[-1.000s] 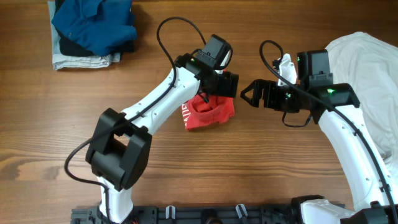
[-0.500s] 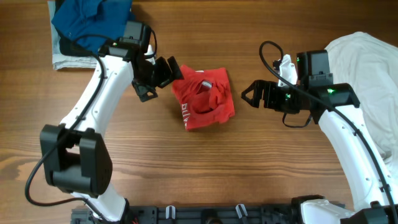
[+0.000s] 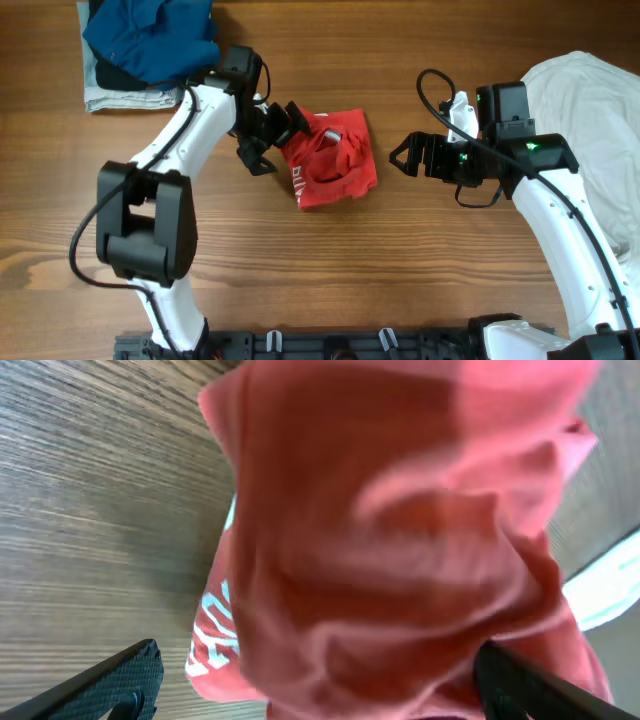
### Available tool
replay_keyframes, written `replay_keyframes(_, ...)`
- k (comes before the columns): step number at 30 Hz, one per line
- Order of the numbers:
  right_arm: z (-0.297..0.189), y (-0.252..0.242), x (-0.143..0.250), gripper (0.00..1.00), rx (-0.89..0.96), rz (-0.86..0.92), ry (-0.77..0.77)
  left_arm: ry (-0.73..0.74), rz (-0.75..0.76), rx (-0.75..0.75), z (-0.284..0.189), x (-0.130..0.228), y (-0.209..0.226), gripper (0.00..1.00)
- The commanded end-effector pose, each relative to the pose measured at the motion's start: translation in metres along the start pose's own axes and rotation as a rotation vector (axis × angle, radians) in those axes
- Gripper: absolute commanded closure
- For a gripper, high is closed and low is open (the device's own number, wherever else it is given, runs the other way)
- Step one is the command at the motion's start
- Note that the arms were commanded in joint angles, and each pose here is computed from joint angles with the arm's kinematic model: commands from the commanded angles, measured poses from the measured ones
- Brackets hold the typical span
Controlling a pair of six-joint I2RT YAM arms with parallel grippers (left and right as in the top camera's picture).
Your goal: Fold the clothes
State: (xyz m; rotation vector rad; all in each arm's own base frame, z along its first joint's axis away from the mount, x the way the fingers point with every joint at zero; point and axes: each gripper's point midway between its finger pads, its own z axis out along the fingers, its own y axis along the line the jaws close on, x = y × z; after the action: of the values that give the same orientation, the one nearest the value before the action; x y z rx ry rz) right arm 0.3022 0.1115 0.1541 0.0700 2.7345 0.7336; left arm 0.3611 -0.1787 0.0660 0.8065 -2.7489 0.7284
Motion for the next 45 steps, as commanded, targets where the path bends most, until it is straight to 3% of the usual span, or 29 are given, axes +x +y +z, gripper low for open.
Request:
replay_keyframes(1, 0.005, -0.005, 0.006, 0.02, 0.022, -0.014, 0.023, 0.013, -0.046, 0.010, 0.007, -0.003, -0.001, 0.01)
replay_keyframes(11, 0.005, -0.006, 0.009, 0.03, 0.025, -0.011, 0.035, 0.034, -0.006, 0.074, 0.023, 0.002, -0.024, 0.08)
replay_keyframes(15, 0.005, -0.006, 0.010, 0.03, 0.026, -0.011, 0.038, 0.021, 0.001, 0.075, 0.023, 0.000, -0.025, 0.44)
replay_keyframes(17, 0.005, -0.007, 0.011, 0.03, 0.027, -0.010, 0.042, -0.038, -0.001, 0.036, 0.022, -0.011, -0.018, 0.69)
replay_keyframes(25, 0.005, -0.011, 0.009, 0.03, 0.052, -0.014, 0.031, -0.168, 0.120, 0.176, -0.021, -0.022, -0.054, 0.87)
replay_keyframes(28, 0.005, -0.010, 0.007, 0.03, 0.050, -0.016, 0.025, -0.229, 0.204, 0.261, -0.034, -0.021, -0.083, 0.92)
replay_keyframes(33, 0.005, -0.010, 0.007, 0.03, 0.050, -0.017, 0.024, -0.286, 0.351, 0.343, -0.026, -0.001, -0.129, 0.92)
replay_keyframes(38, 0.005, -0.010, 0.007, 0.03, 0.050, -0.015, 0.027, -0.434, 0.407, 0.285, -0.012, 0.004, -0.146, 0.92)
replay_keyframes(42, 0.005, -0.010, 0.008, 0.04, 0.050, -0.012, 0.027, -0.468, 0.452, 0.376, -0.013, 0.011, -0.174, 0.92)
replay_keyframes(45, 0.005, -0.011, 0.008, 0.03, 0.050, -0.012, 0.028, -0.433, 0.405, 0.365, 0.005, 0.008, -0.170, 0.88)
